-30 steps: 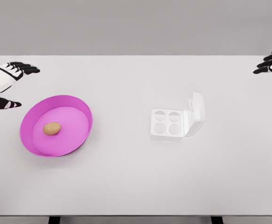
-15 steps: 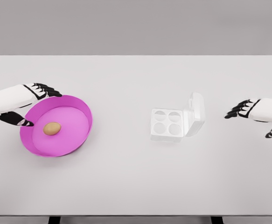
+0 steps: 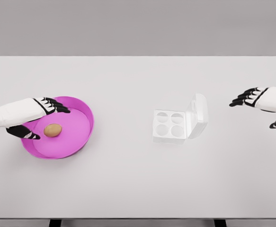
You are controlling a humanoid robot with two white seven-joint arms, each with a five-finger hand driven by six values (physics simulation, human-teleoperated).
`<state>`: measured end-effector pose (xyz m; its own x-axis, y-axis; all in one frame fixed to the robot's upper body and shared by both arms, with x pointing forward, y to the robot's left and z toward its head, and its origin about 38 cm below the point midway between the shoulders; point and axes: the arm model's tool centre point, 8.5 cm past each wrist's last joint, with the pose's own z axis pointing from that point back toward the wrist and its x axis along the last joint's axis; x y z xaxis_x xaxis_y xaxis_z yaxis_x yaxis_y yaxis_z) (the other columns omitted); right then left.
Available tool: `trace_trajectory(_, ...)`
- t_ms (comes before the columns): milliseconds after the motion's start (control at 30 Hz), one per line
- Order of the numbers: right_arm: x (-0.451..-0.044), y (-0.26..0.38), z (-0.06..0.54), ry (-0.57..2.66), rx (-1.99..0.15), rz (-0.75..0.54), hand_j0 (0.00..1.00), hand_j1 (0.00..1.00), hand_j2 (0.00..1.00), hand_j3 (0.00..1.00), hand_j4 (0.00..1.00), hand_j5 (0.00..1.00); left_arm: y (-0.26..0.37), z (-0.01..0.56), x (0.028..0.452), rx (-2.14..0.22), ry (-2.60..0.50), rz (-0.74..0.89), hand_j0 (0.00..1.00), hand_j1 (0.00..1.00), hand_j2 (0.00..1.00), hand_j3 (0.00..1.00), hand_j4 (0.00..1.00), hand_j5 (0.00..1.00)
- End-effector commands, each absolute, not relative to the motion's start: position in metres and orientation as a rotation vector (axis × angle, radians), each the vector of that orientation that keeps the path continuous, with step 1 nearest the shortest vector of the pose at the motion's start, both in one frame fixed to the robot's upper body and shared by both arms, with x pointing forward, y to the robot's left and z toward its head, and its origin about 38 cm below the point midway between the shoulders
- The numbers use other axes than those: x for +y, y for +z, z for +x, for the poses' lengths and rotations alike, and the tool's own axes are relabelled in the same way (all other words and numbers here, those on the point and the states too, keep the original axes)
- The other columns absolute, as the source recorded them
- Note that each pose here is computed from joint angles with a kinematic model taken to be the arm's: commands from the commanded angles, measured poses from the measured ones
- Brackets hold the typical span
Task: Pack egg into the box and close the box lid
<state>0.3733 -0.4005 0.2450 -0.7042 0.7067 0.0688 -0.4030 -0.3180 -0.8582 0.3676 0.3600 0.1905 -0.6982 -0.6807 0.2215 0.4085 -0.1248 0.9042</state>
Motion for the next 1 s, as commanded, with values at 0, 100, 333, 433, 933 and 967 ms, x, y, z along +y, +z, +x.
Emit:
trace_trajectory(0, -0.4, 0.247, 0.374, 2.054, -1.226, -0.422, 1.0, 1.0, 1.0, 1.0, 1.0, 1.0, 0.19, 0.368, 0.361, -1.405, -1.9, 0.322, 0.96, 0.96, 0.96, 0.96, 0.96, 0.96)
trace_trajectory(100, -0.4, 0.246, 0.374, 2.054, -1.225, -0.42, 1.0, 1.0, 1.0, 1.0, 1.0, 1.0, 0.189, 0.368, 0.362, -1.394, -1.906, 0.328, 0.89, 0.89, 0.89, 0.89, 0.89, 0.89)
trace_trajectory(333, -0.401, 0.242, 0.371, 2.057, -1.21, -0.408, 1.0, 1.0, 1.0, 1.0, 1.0, 1.0, 0.182, 0.366, 0.361, -1.356, -1.937, 0.346, 0.85, 0.85, 0.85, 0.85, 0.85, 0.85)
trace_trajectory(433, -0.401, 0.242, 0.371, 2.057, -1.208, -0.409, 1.0, 1.0, 1.0, 1.0, 1.0, 1.0, 0.179, 0.364, 0.362, -1.343, -1.942, 0.342, 0.85, 0.85, 0.85, 0.85, 0.85, 0.85)
trace_trajectory(933, -0.402, 0.239, 0.37, 2.055, -1.201, -0.4, 1.0, 1.0, 1.0, 1.0, 1.0, 1.0, 0.168, 0.362, 0.358, -1.309, -1.97, 0.337, 0.84, 0.84, 0.84, 0.84, 0.84, 0.84)
trace_trajectory(967, -0.402, 0.239, 0.37, 2.055, -1.201, -0.4, 1.0, 1.0, 1.0, 1.0, 1.0, 1.0, 0.168, 0.362, 0.358, -1.309, -1.97, 0.337, 0.84, 0.84, 0.84, 0.84, 0.84, 0.84)
